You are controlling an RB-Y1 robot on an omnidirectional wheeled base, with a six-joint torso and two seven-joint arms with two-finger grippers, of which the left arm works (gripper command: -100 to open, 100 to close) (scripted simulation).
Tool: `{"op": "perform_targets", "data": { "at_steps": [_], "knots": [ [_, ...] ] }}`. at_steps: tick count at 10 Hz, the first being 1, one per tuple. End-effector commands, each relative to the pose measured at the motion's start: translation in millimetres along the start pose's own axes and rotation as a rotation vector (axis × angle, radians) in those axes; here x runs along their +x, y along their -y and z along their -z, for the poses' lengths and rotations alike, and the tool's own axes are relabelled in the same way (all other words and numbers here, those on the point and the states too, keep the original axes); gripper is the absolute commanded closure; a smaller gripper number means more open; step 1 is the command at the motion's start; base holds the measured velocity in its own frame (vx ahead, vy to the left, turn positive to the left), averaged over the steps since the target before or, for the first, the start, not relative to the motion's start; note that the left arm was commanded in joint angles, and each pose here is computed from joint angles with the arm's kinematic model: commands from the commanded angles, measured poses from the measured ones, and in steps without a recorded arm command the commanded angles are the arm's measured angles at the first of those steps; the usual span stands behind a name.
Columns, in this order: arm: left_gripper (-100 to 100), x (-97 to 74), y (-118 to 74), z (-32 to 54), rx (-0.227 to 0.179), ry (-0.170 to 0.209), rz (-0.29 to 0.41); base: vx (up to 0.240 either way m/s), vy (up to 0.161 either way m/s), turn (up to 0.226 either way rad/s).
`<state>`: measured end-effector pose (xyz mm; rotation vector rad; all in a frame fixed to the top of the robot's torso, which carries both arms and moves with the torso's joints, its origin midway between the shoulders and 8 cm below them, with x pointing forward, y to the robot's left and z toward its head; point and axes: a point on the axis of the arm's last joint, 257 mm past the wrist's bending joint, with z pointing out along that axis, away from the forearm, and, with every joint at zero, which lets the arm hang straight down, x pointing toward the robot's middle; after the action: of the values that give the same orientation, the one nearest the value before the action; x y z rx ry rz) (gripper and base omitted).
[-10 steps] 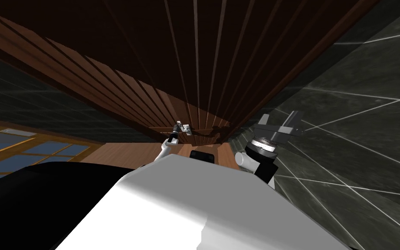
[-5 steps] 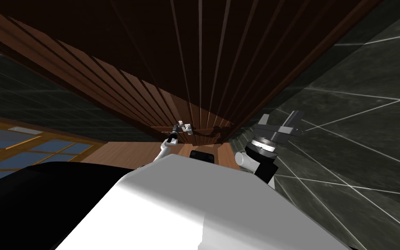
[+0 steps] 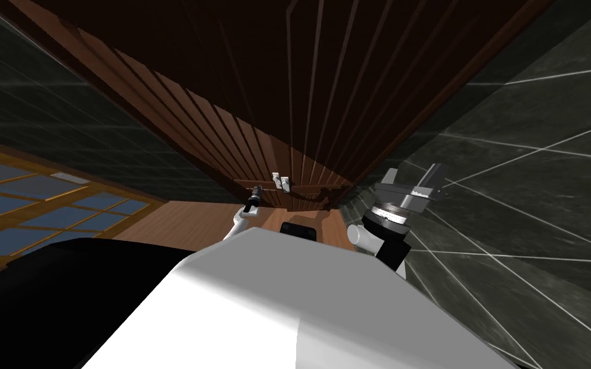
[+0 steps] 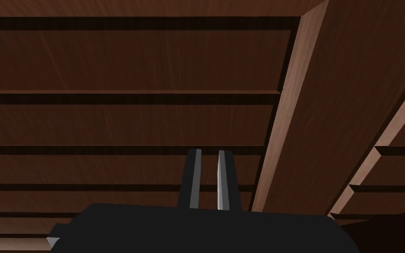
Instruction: Pull the door open
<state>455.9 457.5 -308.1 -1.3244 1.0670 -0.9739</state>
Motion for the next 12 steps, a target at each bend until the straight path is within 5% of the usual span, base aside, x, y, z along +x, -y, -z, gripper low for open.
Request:
{"op": "perform_targets", "data": {
  "at_steps": [1, 3, 5, 7, 12],
  "knots": [
    [-100, 3.8, -0.7, 2.3, -0.001, -0.007, 0.003, -0.216, -0.022, 0.009],
    [-100, 17.0, 0.2, 3.7, 0.005, -0.029, 0.013, -0.203, -0.029, -0.027],
    [-100, 52.1, 13.0, -2.3, 0.037, -0.082, 0.037, -0.088, -0.117, -0.196],
    [-100, 19.4, 2.4, 7.6, 0.011, -0.033, 0.014, -0.024, -0.005, 0.077],
    [-100, -46.7, -4.3, 15.6, -0.014, 0.064, -0.035, 0.037, 0.063, 0.093]
  ]
}}
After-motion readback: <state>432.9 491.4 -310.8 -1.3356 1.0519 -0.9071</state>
